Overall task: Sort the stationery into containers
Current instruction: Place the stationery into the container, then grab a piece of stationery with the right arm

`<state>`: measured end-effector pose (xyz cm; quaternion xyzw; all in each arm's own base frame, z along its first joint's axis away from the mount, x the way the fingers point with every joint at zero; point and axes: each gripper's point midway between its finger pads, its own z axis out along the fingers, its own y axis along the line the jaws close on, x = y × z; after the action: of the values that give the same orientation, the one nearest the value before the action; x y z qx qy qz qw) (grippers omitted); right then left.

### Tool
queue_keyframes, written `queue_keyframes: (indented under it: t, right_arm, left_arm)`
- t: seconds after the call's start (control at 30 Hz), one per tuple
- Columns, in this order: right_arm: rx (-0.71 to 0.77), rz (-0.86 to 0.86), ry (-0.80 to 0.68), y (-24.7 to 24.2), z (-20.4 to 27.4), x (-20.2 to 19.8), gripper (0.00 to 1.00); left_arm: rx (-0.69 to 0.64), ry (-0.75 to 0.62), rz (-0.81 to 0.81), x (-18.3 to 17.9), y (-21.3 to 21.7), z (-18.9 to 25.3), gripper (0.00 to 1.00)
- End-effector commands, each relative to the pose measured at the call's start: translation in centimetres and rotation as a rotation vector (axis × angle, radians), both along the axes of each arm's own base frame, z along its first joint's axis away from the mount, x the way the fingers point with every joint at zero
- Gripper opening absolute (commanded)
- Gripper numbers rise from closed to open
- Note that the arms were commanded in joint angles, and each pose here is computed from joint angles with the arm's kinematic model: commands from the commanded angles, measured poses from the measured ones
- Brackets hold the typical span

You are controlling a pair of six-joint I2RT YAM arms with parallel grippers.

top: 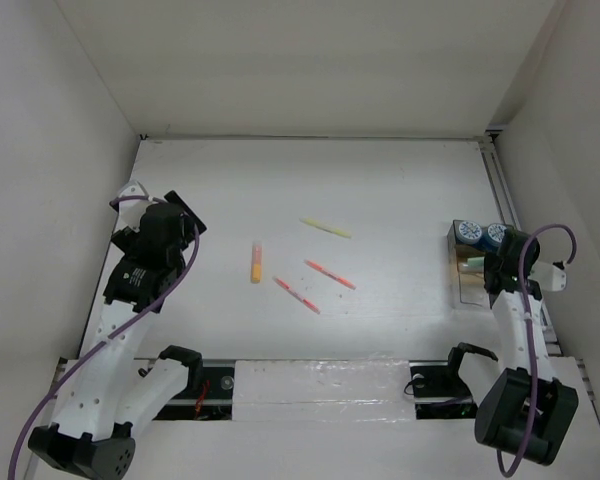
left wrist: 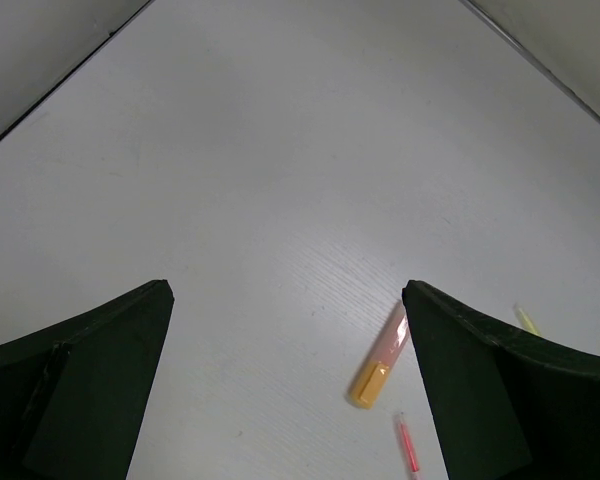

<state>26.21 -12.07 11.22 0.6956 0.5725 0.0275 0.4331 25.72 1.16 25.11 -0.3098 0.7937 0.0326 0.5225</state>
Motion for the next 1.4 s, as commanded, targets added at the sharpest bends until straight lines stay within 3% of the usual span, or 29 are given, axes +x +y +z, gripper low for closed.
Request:
queue_keyframes:
  t: [0.0,0.2,0.33,0.47,0.53,0.67,0.8,0.97,1.03,1.07,1.17,1.2,1.23,1.3,1.37]
  right_arm:
    - [-0.028,-0.058,-0.053,-1.4,0.7,0.6,0.15]
    - [-0.027,-0.052,-0.032,-1.4,0.0,0.5,0.27]
    - [-0.041,-0.039,-0.028,-1.5,0.1,0.6,0.51]
    - [-0.056,-0.02,-0.04,-1.5,0.5,1.0,0.87]
    - [-0.061,-0.013,-0.034,-1.5,0.5,1.0,0.93]
    - [-0.129,0.17,-0.062,-0.3,2.5,2.8,0.95]
    - [-0.221,0.433,-0.217,3.7,7.6,6.2,0.89]
    - [-0.408,0.7,-0.34,13.3,15.7,8.5,0.85]
    - [-0.482,0.819,-0.338,16.9,16.8,9.4,0.87]
    - [-0.5,0.921,-0.399,20.7,19.5,9.7,0.88]
    - [-0.519,1.193,-0.273,28.8,16.7,11.2,0.88]
    - [-0.527,1.242,-0.308,31.2,18.7,11.7,0.88]
    - [-0.543,1.325,-0.221,34.0,15.7,12.8,0.88]
    - [-0.569,1.497,-0.152,40.2,13.8,11.4,0.88]
    - [-0.614,1.583,-0.066,45.2,11.9,12.5,0.88]
  left_arm:
    - [0.002,-0.019,-0.011,0.5,-0.1,0.3,1.0]
    - [0.002,-0.019,-0.011,0.5,-0.1,0.3,1.0]
    - [0.002,-0.019,-0.011,0.5,-0.1,0.3,1.0]
    - [-0.005,-0.027,-0.019,0.4,-0.2,0.5,1.0]
    - [0.002,-0.023,-0.023,0.4,-0.2,0.5,1.0]
    - [0.002,-0.023,-0.023,0.4,-0.2,0.5,1.0]
    - [0.007,-0.025,-0.015,0.4,-0.1,0.5,1.0]
    - [0.008,-0.02,0.028,0.4,0.5,0.3,1.0]
    - [0.017,0.002,0.051,0.5,0.7,-0.3,1.0]
    - [0.02,0.006,0.068,0.3,1.0,-0.4,1.0]
    - [0.033,0.014,0.123,-0.1,1.8,-0.2,1.0]
    - [0.023,0.008,0.152,-0.3,2.1,-0.3,1.0]
    - [0.02,0.0,0.177,-0.5,2.4,0.0,1.0]
    - [0.037,-0.01,0.248,-1.6,3.6,0.2,1.0]
    - [0.002,-0.058,0.356,-3.1,5.4,1.2,1.0]
